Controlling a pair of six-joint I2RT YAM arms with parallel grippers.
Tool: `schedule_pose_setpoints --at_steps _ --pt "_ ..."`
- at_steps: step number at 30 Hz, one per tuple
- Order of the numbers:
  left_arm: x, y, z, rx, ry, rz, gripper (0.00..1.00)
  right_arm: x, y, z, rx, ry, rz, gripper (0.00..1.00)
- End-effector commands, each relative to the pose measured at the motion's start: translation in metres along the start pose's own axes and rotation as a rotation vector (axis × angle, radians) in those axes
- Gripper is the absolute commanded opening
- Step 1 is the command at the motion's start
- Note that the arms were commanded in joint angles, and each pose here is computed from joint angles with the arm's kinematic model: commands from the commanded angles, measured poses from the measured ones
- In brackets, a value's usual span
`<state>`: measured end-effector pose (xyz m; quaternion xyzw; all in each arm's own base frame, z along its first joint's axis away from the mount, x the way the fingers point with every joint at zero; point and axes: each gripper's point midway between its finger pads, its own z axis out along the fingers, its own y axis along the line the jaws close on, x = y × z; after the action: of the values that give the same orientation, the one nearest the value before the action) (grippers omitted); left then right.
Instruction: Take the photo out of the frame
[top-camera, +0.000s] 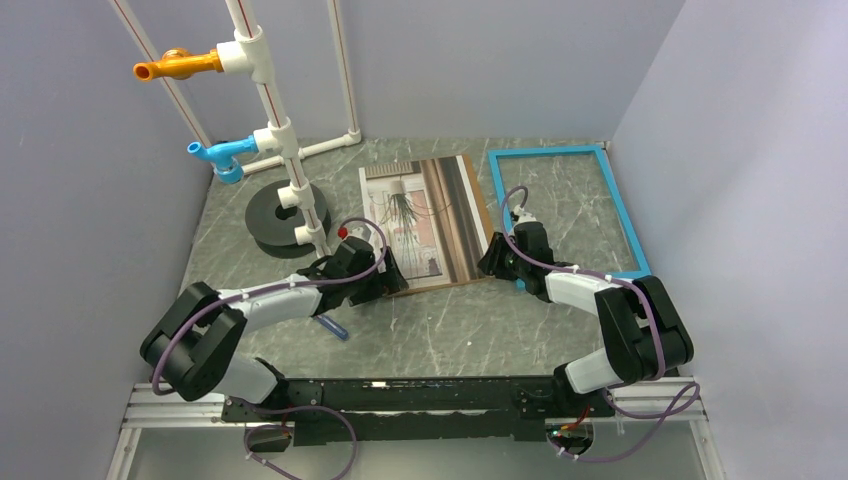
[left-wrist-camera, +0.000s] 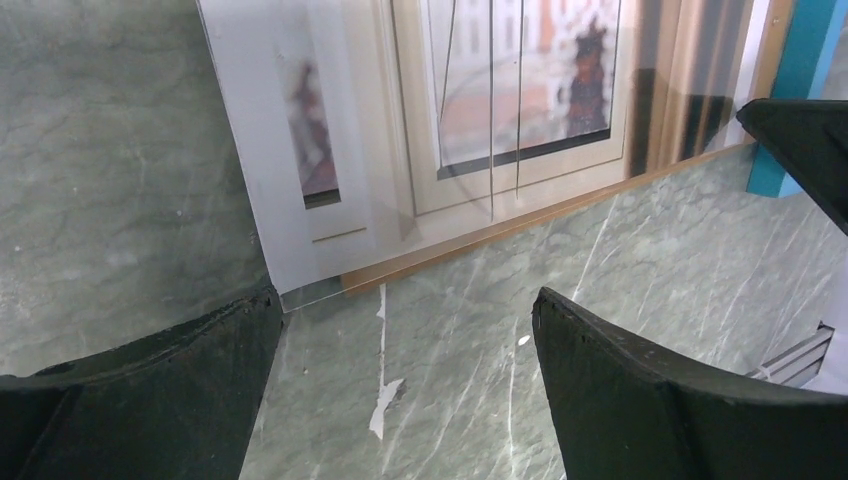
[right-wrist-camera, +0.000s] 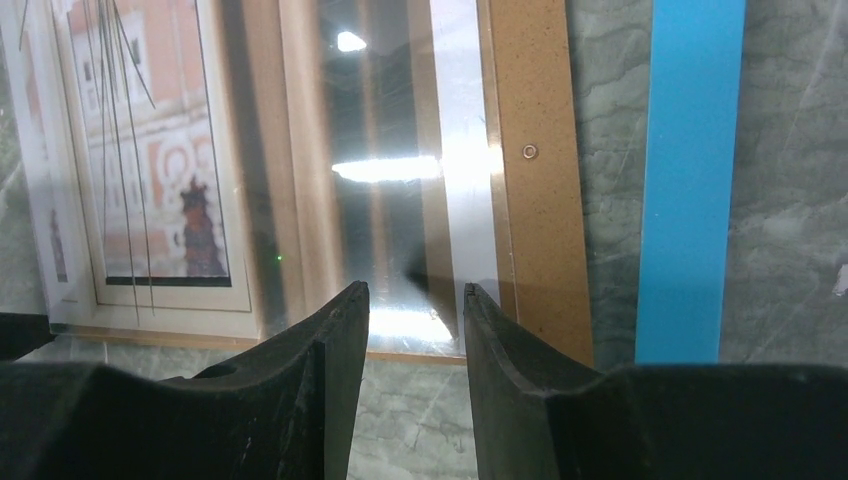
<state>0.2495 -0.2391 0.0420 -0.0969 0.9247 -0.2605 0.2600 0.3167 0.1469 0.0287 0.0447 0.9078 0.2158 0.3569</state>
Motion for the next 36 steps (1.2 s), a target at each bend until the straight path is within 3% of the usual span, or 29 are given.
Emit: schedule_pose_setpoints --at_steps 1,17,28,36 --pt "0.009 -0.003 0.009 0.038 0.026 -0.033 0.99 0.002 0.001 0.003 -0.01 0.007 -0.01 0.42" --pt "-0.006 -0.033 -0.021 0.115 -0.016 -0.026 0.99 0.003 0.004 0.004 -0.024 0.013 -0.013 0.42" --pt "-0.002 -0.014 -0.011 0.003 0.007 -0.026 0.99 0.003 0.004 0.005 -0.021 0.015 -0.018 0.42" --pt "0.005 -0.019 0.009 0.033 0.041 -0.029 0.99 0.003 0.004 0.005 -0.023 0.014 -0.019 0.42"
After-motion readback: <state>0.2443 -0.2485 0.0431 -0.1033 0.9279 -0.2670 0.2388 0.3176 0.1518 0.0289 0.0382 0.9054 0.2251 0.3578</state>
